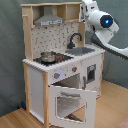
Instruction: Play with the kitchen
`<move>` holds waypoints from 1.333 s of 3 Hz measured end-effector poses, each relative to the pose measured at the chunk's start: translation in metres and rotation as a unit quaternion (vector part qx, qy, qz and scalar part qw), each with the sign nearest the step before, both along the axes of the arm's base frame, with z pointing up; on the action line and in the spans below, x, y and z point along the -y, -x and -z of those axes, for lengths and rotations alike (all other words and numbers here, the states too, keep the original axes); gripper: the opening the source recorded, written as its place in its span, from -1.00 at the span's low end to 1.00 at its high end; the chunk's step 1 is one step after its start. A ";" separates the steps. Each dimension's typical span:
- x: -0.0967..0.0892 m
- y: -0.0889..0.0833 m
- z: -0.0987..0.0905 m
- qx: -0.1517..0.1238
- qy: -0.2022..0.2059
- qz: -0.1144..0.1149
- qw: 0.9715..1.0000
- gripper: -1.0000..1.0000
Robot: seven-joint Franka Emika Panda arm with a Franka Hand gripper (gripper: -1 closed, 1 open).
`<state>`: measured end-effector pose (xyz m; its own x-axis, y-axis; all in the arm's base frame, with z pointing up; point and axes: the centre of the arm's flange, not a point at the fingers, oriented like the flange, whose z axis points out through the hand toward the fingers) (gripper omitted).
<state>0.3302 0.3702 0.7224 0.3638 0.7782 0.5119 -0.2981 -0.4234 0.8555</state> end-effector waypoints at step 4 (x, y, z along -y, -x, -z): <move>-0.011 -0.082 0.008 0.060 -0.057 0.060 0.995 1.00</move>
<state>0.4125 0.3815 0.7147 0.3822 0.6671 0.6394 -0.4488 -0.4708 0.7595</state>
